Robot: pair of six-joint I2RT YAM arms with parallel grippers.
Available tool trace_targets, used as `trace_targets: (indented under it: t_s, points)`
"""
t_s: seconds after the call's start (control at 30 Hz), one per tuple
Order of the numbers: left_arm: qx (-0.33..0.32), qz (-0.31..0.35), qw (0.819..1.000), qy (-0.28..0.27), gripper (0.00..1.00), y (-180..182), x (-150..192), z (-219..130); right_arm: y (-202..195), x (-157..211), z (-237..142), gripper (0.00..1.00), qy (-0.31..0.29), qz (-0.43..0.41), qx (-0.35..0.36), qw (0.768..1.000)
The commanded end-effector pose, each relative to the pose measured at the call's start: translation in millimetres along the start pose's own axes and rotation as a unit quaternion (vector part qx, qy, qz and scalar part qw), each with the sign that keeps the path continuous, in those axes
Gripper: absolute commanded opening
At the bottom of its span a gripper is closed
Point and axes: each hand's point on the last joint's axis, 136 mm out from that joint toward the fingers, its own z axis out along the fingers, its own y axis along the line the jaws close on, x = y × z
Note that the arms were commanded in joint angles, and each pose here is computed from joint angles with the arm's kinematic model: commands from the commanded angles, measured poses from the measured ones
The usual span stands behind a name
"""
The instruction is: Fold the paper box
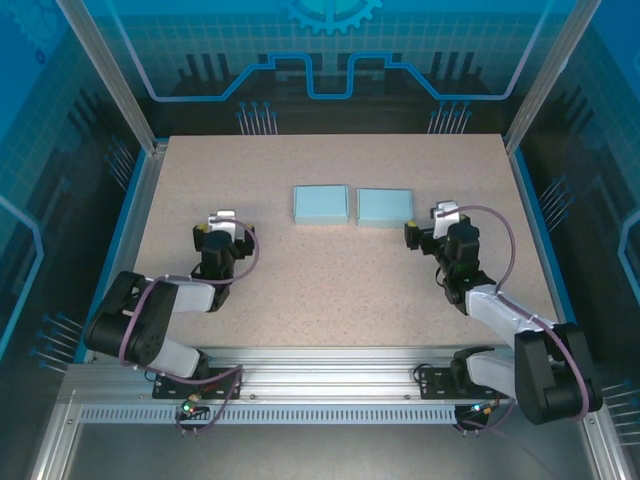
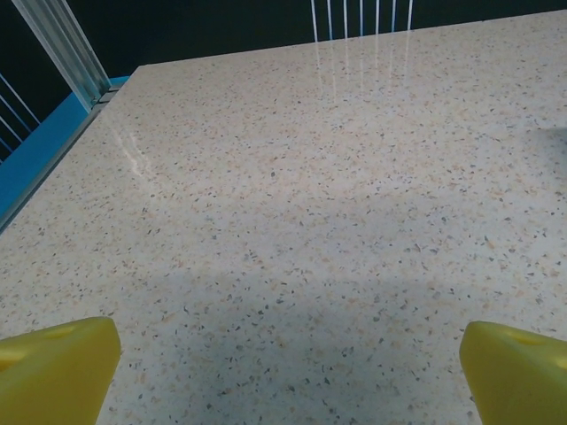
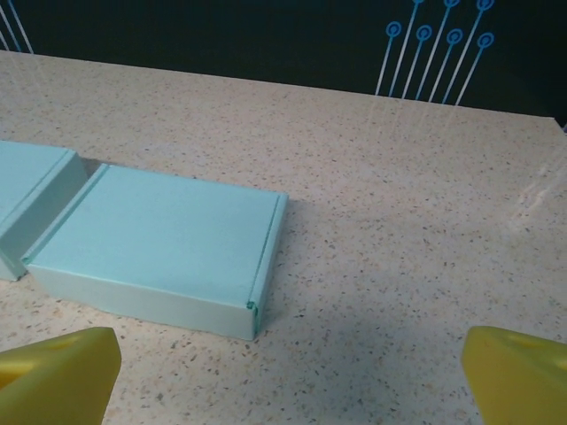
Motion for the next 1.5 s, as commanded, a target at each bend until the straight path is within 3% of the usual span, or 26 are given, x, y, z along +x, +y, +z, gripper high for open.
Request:
trace_targets:
  t_s: [0.0, 0.13, 0.43, 0.73, 0.97, 1.1, 1.47]
  points:
    - [0.031, -0.047, 0.998, -0.035, 0.99, 4, -16, 6, -8, -13, -1, 1.00, -0.042, -0.008, 0.012, 0.999]
    - [0.051, -0.063, 0.996, -0.022, 0.99, 5, -2, 16, -5, -15, -2, 1.00, -0.053, -0.015, 0.002, 0.998]
    - [0.082, -0.078, 0.994, 0.000, 0.99, 2, -3, 20, 7, -10, -2, 1.00, -0.065, -0.041, -0.032, 0.997]
    - [0.081, -0.078, 0.994, 0.000, 0.99, 3, -2, 20, 32, 23, 15, 1.00, -0.034, -0.070, -0.103, 0.992]
    - [0.082, -0.078, 0.994, -0.002, 0.99, 2, -3, 20, 13, 35, 29, 1.00, -0.030, -0.019, -0.099, 0.994]
    - [0.081, -0.078, 0.994, -0.001, 0.99, 3, -3, 20, -11, 40, 45, 1.00, 0.022, 0.024, -0.052, 0.998]
    - [0.081, -0.077, 0.994, -0.002, 0.99, 3, -3, 20, -8, 40, 49, 1.00, 0.031, 0.004, -0.025, 0.999]
